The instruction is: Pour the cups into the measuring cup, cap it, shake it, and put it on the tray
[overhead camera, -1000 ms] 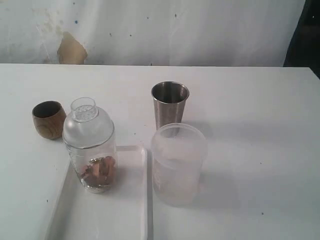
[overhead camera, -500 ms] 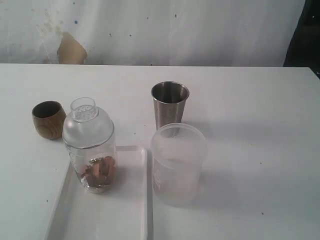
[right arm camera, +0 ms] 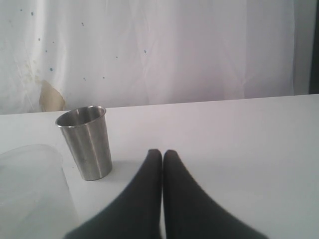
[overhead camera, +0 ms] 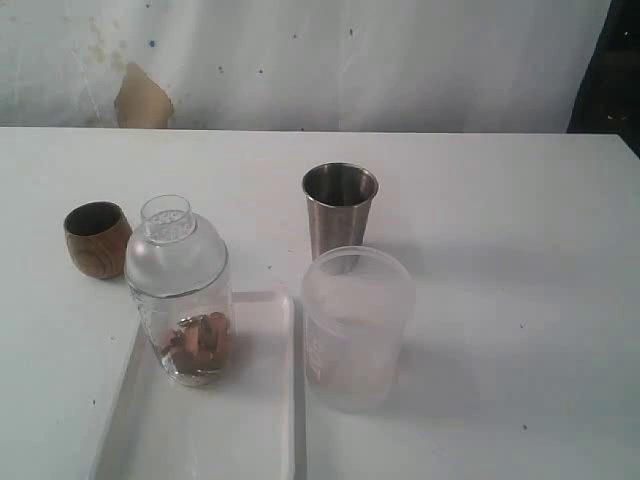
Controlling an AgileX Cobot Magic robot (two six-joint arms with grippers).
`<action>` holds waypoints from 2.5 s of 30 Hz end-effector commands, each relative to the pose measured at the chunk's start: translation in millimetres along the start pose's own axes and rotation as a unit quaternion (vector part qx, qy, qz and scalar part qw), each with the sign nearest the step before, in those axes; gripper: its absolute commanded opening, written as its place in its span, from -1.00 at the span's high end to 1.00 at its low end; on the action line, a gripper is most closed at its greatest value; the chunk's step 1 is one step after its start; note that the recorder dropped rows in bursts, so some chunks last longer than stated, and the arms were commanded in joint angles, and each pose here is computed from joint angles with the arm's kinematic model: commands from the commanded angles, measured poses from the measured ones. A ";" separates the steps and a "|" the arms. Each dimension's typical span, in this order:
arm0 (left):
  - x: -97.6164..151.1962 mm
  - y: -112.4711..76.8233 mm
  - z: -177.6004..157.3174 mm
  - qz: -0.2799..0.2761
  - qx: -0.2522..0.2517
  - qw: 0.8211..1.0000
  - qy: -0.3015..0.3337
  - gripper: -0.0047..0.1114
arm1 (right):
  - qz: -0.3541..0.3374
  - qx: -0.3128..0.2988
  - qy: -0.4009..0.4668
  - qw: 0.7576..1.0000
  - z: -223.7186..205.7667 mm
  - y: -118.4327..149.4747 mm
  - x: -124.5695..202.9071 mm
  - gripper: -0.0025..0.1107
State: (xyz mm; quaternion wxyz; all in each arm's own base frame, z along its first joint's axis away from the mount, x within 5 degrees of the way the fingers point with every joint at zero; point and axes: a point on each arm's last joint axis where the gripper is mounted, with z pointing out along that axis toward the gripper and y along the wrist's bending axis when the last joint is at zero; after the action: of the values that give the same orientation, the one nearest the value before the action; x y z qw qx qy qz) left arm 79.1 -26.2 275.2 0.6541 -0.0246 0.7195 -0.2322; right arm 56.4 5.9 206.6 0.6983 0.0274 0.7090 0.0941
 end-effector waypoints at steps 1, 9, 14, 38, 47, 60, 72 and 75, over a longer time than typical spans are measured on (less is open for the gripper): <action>11.1 7.2 -10.3 0.064 -0.015 0.998 -0.023 0.92 | 0.001 -0.003 -0.003 1.000 -0.2 0.0 1.5 0.96; 57.8 31.7 -24.6 0.129 -0.056 0.989 -0.041 0.92 | 0.001 -0.003 -0.003 1.000 -0.2 0.0 1.5 0.96; 67.1 39.9 -25.4 0.145 -0.104 0.984 -0.008 0.92 | 0.001 -0.003 -0.003 1.000 -0.2 0.0 1.5 0.96; 73.8 43.3 -26.1 0.135 -0.121 0.983 0.030 0.92 | 0.002 -0.003 -0.003 1.000 -0.2 0.0 1.5 0.96; 73.8 43.3 -26.1 0.135 -0.121 0.983 0.030 0.92 | 0.002 -0.003 -0.003 1.000 -0.2 0.0 1.5 0.96; 73.8 43.3 -26.1 0.135 -0.121 0.983 0.030 0.92 | 0.002 -0.003 -0.003 1.000 -0.2 0.0 1.5 0.96; 73.8 43.3 -26.1 0.135 -0.121 0.983 0.030 0.92 | 0.002 -0.003 -0.003 1.000 -0.2 0.0 1.5 0.96; 73.8 43.3 -26.1 0.135 -0.121 0.983 0.030 0.92 | 0.002 -0.003 -0.003 1.000 -0.2 0.0 1.5 0.96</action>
State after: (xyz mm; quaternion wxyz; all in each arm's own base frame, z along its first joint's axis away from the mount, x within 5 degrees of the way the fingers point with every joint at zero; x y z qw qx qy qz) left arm 55.5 -4.7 192.9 0.6498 0.0009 0.7582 -0.0540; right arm 56.4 5.9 206.6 0.6983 0.0274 0.7090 0.0941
